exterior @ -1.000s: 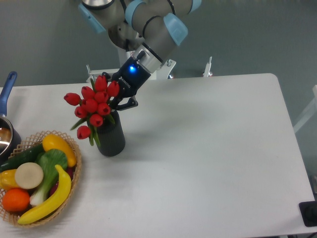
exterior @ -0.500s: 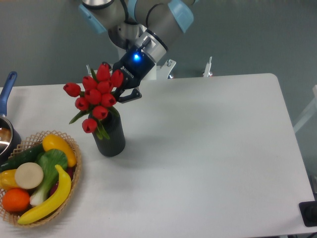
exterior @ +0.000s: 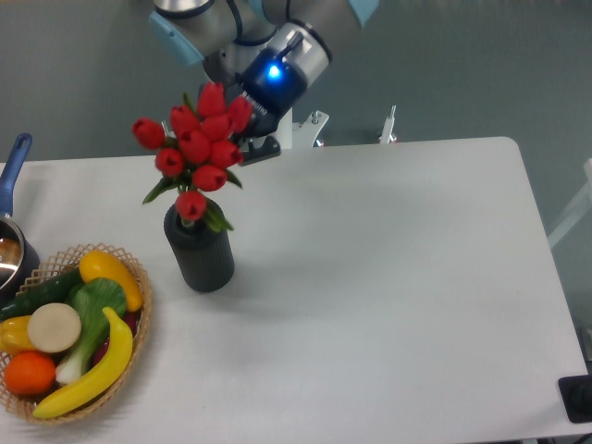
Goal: Pick up the flowers from the vase
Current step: 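Lift the tulips straight up out of the black vase, then carry the held tulips away from the vase over the table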
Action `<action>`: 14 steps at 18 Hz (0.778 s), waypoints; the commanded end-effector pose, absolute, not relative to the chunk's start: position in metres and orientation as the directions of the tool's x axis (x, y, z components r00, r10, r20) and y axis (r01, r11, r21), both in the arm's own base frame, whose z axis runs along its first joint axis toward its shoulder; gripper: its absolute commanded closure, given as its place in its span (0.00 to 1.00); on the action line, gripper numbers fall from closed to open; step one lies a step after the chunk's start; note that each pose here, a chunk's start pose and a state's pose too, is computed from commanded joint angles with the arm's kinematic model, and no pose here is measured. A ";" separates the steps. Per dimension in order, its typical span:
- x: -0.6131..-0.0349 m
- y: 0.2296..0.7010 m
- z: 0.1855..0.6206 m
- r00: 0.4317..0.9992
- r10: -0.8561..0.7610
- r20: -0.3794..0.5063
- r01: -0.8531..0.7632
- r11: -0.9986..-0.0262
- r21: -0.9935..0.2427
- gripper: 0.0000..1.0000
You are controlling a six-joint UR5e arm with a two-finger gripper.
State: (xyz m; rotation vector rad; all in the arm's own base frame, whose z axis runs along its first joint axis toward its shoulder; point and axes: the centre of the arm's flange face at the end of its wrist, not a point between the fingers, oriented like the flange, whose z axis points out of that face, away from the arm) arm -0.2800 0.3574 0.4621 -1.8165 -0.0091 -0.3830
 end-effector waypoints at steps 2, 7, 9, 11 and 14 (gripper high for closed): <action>-0.291 0.351 0.476 0.950 -0.172 0.259 0.209 -0.263 -0.942 0.96; -0.317 0.329 0.506 0.950 -0.140 0.280 0.252 -0.189 -0.949 0.96; -0.330 0.318 0.513 0.956 -0.113 0.269 0.249 -0.170 -0.954 0.96; -0.344 0.309 0.517 0.962 -0.087 0.258 0.242 -0.160 -0.957 0.96; -0.369 0.285 0.525 0.972 -0.019 0.234 0.229 -0.142 -0.963 0.96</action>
